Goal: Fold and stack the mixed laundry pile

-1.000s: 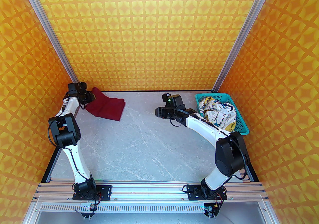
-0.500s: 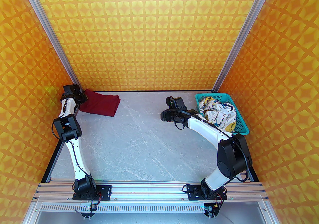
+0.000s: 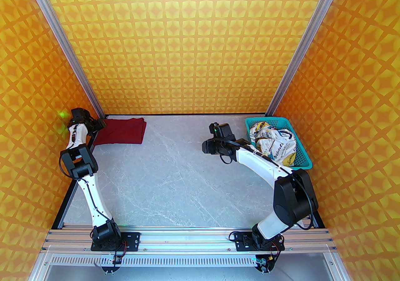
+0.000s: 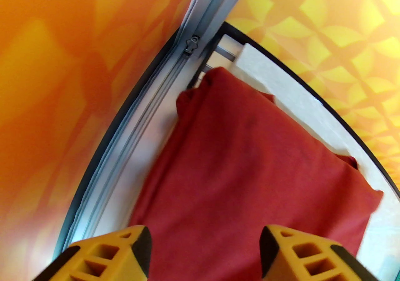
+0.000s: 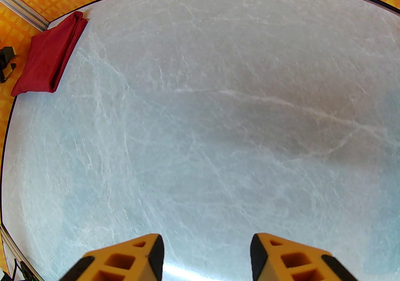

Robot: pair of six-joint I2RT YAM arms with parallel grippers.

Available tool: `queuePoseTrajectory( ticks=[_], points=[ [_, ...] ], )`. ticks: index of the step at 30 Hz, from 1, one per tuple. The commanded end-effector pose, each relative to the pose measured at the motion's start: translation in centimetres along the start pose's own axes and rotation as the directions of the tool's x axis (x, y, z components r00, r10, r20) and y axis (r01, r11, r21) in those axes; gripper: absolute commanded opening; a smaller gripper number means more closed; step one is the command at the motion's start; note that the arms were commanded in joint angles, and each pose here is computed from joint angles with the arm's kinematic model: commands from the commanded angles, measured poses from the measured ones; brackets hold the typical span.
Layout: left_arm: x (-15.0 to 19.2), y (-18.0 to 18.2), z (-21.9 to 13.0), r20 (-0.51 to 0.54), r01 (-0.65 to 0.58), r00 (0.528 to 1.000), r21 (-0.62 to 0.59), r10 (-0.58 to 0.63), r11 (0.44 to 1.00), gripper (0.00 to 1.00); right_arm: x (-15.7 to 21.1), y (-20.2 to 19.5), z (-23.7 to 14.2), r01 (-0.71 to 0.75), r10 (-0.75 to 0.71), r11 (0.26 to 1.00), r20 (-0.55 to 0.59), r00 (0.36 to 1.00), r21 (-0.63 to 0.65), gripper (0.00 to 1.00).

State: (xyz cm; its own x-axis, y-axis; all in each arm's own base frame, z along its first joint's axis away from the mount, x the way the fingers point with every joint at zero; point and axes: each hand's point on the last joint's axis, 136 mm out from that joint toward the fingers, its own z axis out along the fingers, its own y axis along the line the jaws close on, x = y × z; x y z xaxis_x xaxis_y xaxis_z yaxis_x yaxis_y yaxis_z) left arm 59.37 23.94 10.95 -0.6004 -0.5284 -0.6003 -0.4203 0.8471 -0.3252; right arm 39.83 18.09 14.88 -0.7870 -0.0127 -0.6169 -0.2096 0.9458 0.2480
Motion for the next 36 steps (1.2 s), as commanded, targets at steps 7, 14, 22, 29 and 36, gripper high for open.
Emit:
queuePoseTrajectory(
  ticks=[7,14,22,29,36],
  points=[
    [0.7,-8.2,-9.2,0.116,-0.069,0.991,-0.004,0.069,0.998,0.58,-0.5,-0.2,-2.9,-0.009,0.009,1.0,0.076,0.997,0.003,0.51],
    [10.8,-12.4,-8.1,-0.025,-0.056,0.998,0.033,0.057,0.998,0.58,-0.7,-1.3,-4.0,-0.008,0.005,1.0,0.09,0.996,0.027,0.53],
    [15.5,-10.1,-3.6,-0.179,-0.025,0.984,-0.036,0.019,0.999,0.61,-0.7,-1.4,-3.5,-0.01,0.01,1.0,0.085,0.996,0.0,0.54],
    [15.7,-9.4,0.3,-0.247,-0.016,0.969,-0.073,-0.002,0.997,0.63,-0.6,-2.1,-3.5,-0.021,0.02,1.0,0.085,0.996,0.007,0.54],
    [13.6,-9.1,3.4,-0.233,0.052,0.97,-0.07,-0.067,0.996,0.63,-1.8,-3.4,-5.3,-0.041,0.037,0.999,0.115,0.993,0.03,0.55]
  ],
)
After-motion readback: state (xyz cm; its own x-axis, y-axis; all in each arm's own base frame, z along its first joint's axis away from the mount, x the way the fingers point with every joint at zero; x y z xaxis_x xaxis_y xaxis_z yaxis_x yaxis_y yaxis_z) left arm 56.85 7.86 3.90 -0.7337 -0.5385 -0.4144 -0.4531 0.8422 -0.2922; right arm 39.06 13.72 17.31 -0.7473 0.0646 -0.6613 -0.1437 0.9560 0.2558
